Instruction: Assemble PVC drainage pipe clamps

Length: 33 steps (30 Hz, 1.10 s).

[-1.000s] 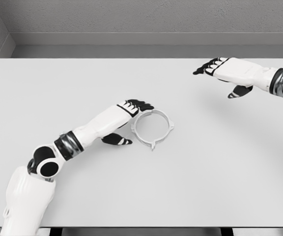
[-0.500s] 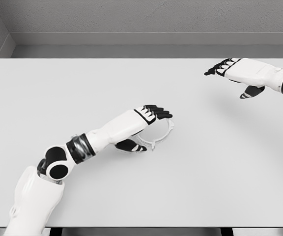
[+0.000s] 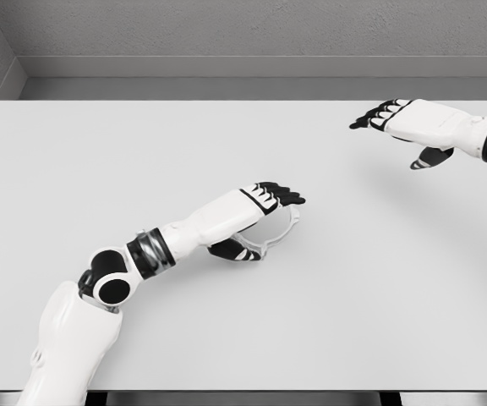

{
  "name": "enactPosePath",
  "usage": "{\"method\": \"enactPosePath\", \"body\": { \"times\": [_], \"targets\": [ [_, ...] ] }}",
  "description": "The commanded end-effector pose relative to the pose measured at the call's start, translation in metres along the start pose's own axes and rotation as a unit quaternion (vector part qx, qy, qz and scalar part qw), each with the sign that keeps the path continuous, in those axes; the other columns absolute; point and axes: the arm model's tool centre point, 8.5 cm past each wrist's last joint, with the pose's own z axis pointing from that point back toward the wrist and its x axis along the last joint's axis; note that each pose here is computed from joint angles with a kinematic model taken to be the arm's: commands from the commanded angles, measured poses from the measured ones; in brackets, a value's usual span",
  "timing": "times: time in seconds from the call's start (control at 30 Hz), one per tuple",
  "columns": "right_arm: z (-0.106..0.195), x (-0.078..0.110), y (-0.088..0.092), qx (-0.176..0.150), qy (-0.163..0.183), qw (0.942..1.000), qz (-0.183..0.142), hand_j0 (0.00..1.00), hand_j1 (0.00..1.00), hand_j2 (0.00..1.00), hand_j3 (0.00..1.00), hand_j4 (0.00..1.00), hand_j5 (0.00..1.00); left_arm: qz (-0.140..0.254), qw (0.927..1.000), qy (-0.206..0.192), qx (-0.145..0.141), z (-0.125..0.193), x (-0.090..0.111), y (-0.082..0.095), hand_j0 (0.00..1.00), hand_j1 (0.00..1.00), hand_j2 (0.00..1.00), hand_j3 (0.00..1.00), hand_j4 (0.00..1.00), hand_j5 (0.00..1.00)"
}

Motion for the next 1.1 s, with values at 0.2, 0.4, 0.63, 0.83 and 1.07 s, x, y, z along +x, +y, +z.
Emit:
{"method": "enactPosePath", "body": {
  "times": [0.2, 0.4, 0.63, 0.83, 1.07],
  "targets": [
    [-0.001, 0.0, 0.003, 0.003, 0.0, 1.0, -0.004, 1.0, 1.0, 1.0, 1.0, 1.0, 1.0, 0.008, 0.9999, 0.015, -0.002, 0.007, -0.01, -0.003, 1.0, 1.0, 1.0, 1.0, 1.0, 1.0],
    [-0.002, 0.001, 0.003, 0.003, -0.003, 1.0, -0.004, 1.0, 1.0, 1.0, 1.0, 1.0, 1.0, 0.006, 0.9999, 0.016, -0.004, 0.003, -0.014, 0.002, 1.0, 1.0, 1.0, 1.0, 1.0, 1.0],
    [-0.002, 0.002, 0.003, 0.003, -0.004, 1.0, -0.003, 1.0, 1.0, 1.0, 1.0, 1.0, 1.0, 0.008, 0.9999, 0.012, -0.004, 0.0, -0.012, 0.0, 1.0, 1.0, 1.0, 1.0, 1.0, 1.0],
    [-0.002, 0.002, 0.003, 0.004, -0.004, 1.0, -0.003, 1.0, 1.0, 1.0, 1.0, 1.0, 1.0, 0.013, 0.9997, 0.019, -0.009, 0.002, -0.017, -0.004, 1.0, 1.0, 1.0, 1.0, 1.0, 1.0],
    [-0.001, 0.0, 0.004, 0.004, 0.0, 1.0, -0.004, 1.0, 1.0, 1.0, 1.0, 1.0, 1.0, 0.012, 0.9997, 0.018, -0.01, -0.003, -0.02, 0.0, 1.0, 1.0, 1.0, 1.0, 1.0, 1.0]
  ]
}}
